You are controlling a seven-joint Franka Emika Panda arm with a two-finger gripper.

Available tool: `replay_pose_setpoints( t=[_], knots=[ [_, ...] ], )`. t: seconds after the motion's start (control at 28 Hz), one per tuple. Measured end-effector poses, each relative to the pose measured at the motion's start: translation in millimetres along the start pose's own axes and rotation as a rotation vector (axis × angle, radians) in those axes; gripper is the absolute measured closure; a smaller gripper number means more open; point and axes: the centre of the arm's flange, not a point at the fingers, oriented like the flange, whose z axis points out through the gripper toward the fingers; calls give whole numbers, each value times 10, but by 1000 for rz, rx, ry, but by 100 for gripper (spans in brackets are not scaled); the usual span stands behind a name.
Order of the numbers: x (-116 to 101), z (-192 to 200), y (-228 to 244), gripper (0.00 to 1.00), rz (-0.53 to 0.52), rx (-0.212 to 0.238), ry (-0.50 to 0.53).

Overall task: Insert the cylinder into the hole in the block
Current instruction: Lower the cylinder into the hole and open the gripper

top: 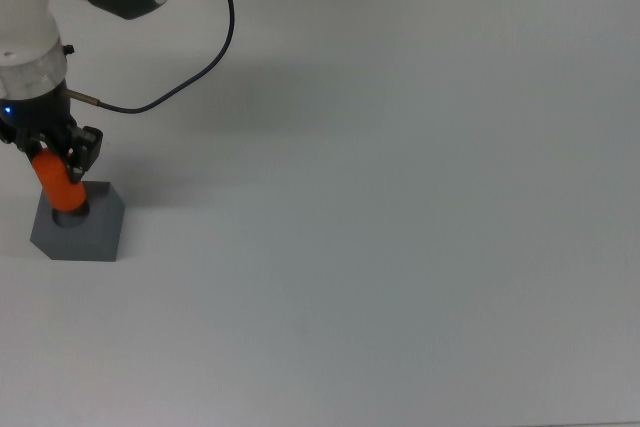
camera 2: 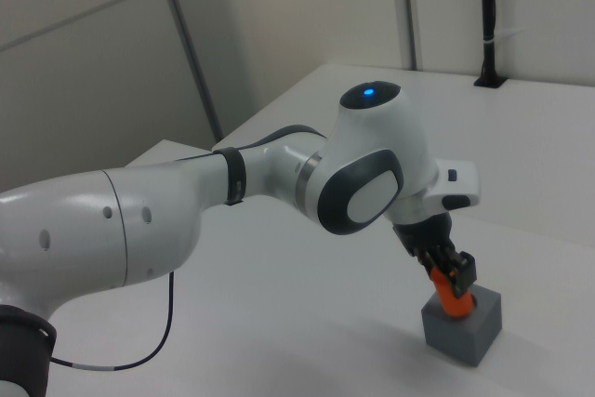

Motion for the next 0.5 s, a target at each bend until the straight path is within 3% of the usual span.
replay_pose_setpoints(
  t=[0.5],
  knots=[
    [44,105,-16,48,-2,0,30]
  ],
)
